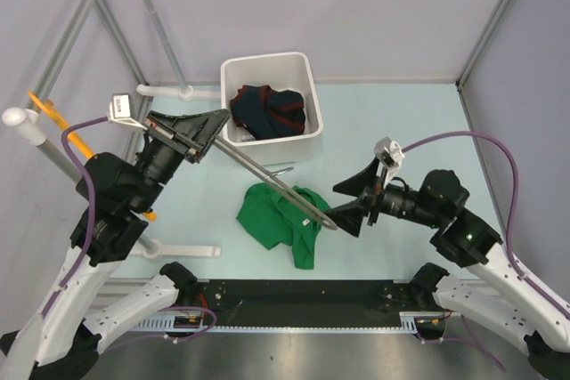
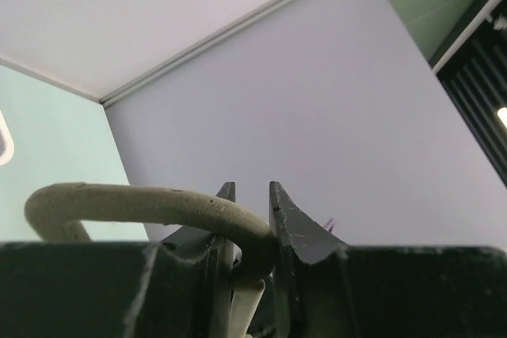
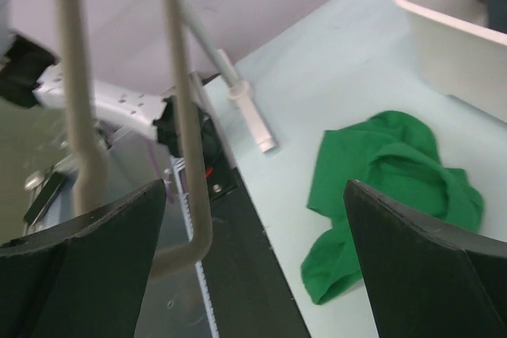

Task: Remove the tank top from the hanger

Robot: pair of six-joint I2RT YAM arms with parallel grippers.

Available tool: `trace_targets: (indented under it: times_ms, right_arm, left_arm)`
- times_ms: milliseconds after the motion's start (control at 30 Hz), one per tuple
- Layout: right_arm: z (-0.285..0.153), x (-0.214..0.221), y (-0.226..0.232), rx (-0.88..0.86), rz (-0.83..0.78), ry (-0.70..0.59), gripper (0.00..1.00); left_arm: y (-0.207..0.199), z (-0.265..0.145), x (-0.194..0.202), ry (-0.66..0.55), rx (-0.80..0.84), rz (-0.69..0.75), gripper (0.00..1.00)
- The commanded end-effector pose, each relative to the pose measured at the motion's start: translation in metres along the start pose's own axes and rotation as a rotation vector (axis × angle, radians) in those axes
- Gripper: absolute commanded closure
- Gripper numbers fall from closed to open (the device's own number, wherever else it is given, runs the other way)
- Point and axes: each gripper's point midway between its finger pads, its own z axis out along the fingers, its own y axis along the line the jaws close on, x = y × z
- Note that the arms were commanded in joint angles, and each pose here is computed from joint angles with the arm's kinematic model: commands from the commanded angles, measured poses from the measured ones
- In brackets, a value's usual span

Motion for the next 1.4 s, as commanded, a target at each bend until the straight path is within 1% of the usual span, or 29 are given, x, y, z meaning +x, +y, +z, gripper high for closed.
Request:
trace_targets:
  times_ms: [0,67,100,167,200,233,267,367,400,467,567,633,700,733,800,867,900,1000,1133,1167,1200,1267,1300,1367]
  right_arm:
    - [-0.017,-0.019,0.039,-0.137,-0.112,-0.102,0.0]
    - [-0.021,-0.021,0.042,-0.141,-0.119,-0.118,0.0]
    - [-0.023,-0.028,0.039,-0.106,-0.117,-0.148,0.0]
    - [-0.027,-0.036,0.025,-0.008,-0.111,-0.172,0.0]
    - [-0.033,-0.047,0.014,0.085,-0.105,-0.204,0.0]
    - [-0.035,-0.052,0.016,0.081,-0.14,-0.212,0.0]
    - [-0.036,-0.051,0.03,0.006,-0.162,-0.198,0.0]
    - [-0.032,-0.051,0.055,-0.132,-0.168,-0.164,0.0]
    - [-0.027,-0.048,0.055,-0.144,-0.161,-0.142,0.0]
    - [-0.024,-0.045,0.052,-0.134,-0.152,-0.131,0.0]
    - [-0.03,-0.052,0.039,-0.043,-0.153,-0.182,0.0]
    - [-0.037,-0.059,0.046,-0.059,-0.168,-0.212,0.0]
    - [-0.038,-0.059,0.059,-0.125,-0.166,-0.203,0.0]
    - [-0.036,-0.056,0.064,-0.16,-0.162,-0.179,0.0]
    - [-0.034,-0.053,0.067,-0.183,-0.155,-0.159,0.0]
    - [-0.04,-0.058,0.059,-0.112,-0.151,-0.162,0.0]
    - [-0.042,-0.06,0.058,-0.1,-0.177,-0.171,0.0]
    - [-0.043,-0.062,0.066,-0.139,-0.176,-0.165,0.0]
    - [-0.025,-0.039,0.057,-0.152,-0.138,-0.082,0.01]
    - [-0.02,-0.04,0.056,-0.159,-0.135,-0.089,0.02]
    - [-0.015,-0.032,0.052,-0.161,-0.117,-0.076,0.1]
    - [-0.009,-0.033,0.054,-0.18,-0.105,-0.091,0.18]
    - [-0.005,-0.028,0.055,-0.191,-0.096,-0.08,0.22]
    - [0.0,-0.029,0.057,-0.195,-0.099,-0.093,0.22]
  left_arm:
    - [-0.002,-0.005,-0.018,-0.094,-0.019,-0.101,1.0]
    - [0.001,-0.005,-0.018,-0.099,-0.03,-0.112,1.0]
    - [0.0,-0.005,-0.019,-0.104,-0.032,-0.114,1.0]
    - [0.001,-0.005,-0.019,-0.105,-0.037,-0.12,1.0]
    - [0.001,-0.005,-0.02,-0.106,-0.038,-0.118,1.0]
    - [0.001,-0.005,-0.02,-0.107,-0.04,-0.117,1.0]
    - [0.002,-0.005,-0.021,-0.111,-0.043,-0.118,1.0]
    - [0.003,-0.004,-0.021,-0.116,-0.048,-0.121,1.0]
    - [0.003,-0.004,-0.021,-0.117,-0.05,-0.124,1.0]
    - [0.004,-0.002,-0.021,-0.118,-0.053,-0.124,1.0]
    - [0.005,-0.003,-0.021,-0.12,-0.054,-0.123,1.0]
    - [0.006,-0.003,-0.022,-0.126,-0.06,-0.12,1.0]
    - [0.007,-0.004,-0.024,-0.134,-0.064,-0.117,1.0]
    - [0.006,-0.004,-0.024,-0.135,-0.062,-0.112,1.0]
    - [0.006,-0.001,-0.024,-0.131,-0.066,-0.11,1.0]
    - [0.007,-0.001,-0.023,-0.124,-0.067,-0.103,1.0]
    - [0.006,-0.002,-0.022,-0.124,-0.065,-0.102,1.0]
    - [0.009,-0.003,-0.022,-0.126,-0.069,-0.111,1.0]
    - [0.007,-0.003,-0.023,-0.127,-0.065,-0.119,1.0]
    - [0.005,-0.004,-0.024,-0.131,-0.06,-0.12,1.0]
    - [0.005,-0.004,-0.024,-0.13,-0.061,-0.123,1.0]
    - [0.004,-0.005,-0.026,-0.142,-0.059,-0.126,1.0]
    - [0.005,-0.005,-0.026,-0.141,-0.062,-0.128,1.0]
    - [0.005,-0.006,-0.028,-0.149,-0.063,-0.132,1.0]
